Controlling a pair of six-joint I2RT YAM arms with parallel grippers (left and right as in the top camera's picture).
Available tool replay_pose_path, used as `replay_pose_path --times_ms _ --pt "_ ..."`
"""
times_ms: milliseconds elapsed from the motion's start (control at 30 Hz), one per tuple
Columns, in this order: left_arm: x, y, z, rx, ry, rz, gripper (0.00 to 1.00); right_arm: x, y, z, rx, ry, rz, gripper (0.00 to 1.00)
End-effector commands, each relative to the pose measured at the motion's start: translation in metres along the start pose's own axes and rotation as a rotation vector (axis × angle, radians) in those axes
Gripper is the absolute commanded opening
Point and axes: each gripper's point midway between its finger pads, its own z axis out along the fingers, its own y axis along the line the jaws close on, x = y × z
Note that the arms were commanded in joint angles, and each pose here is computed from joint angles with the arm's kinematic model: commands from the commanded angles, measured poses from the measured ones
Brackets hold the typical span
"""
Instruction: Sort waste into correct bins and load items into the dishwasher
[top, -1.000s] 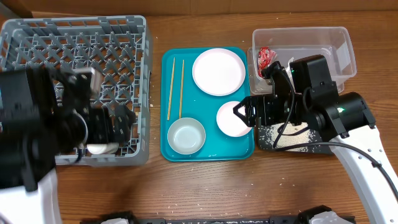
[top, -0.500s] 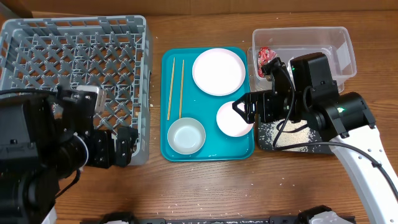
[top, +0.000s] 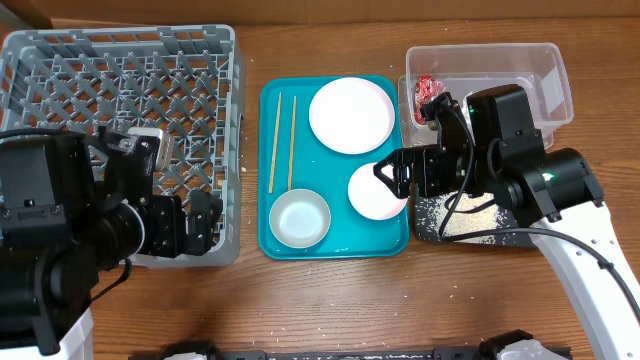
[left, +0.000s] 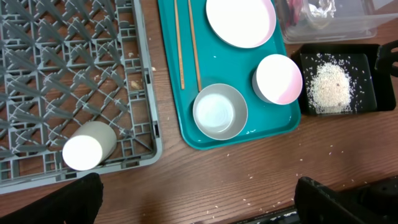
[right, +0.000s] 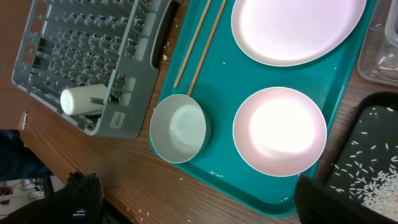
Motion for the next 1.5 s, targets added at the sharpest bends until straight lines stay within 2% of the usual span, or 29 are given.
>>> replay_pose_path --times_ms 0,800,833,867,967,1033,1100,1267,1467 --pt "-0.003 0.0 0.0 -0.004 0.002 0.022 1.0 -0.002 0.002 -0.001 0.003 -0.007 -0.011 1.0" --pt "-0.011 0.009 0.026 0.004 0.09 -0.006 1.0 0.001 0.001 -0.006 0.018 -0.011 -0.028 1.0" --pt "-0.011 0.009 0.027 0.004 0.094 -0.008 1.0 -0.005 -0.004 -0.011 0.063 -0.05 -0.071 1.0" --pt "-0.011 0.01 0.029 0.005 0.1 -0.01 1.0 -0.021 -0.006 -0.027 0.117 -0.168 -0.135 1.0" --pt "-0.012 0.011 0.032 0.006 0.112 -0.013 1.0 -0.04 0.01 -0.06 0.12 -0.418 -0.32 1.0" --pt "-0.012 0.011 0.033 0.006 0.116 -0.015 1.0 -0.04 0.016 -0.072 0.118 -0.52 -0.409 1.0" --pt "-0.013 0.012 0.036 0.007 0.124 -0.017 1.0 -0.02 0.008 -0.083 0.159 -0.651 -0.499 1.0" --pt "-0.014 0.013 0.04 0.008 0.137 -0.021 1.0 0.028 -0.023 -0.086 0.227 -0.77 -0.494 1.0" --pt "-0.015 0.015 0.045 0.01 0.157 -0.028 1.0 0.079 -0.071 -0.062 0.311 -0.824 -0.45 1.0"
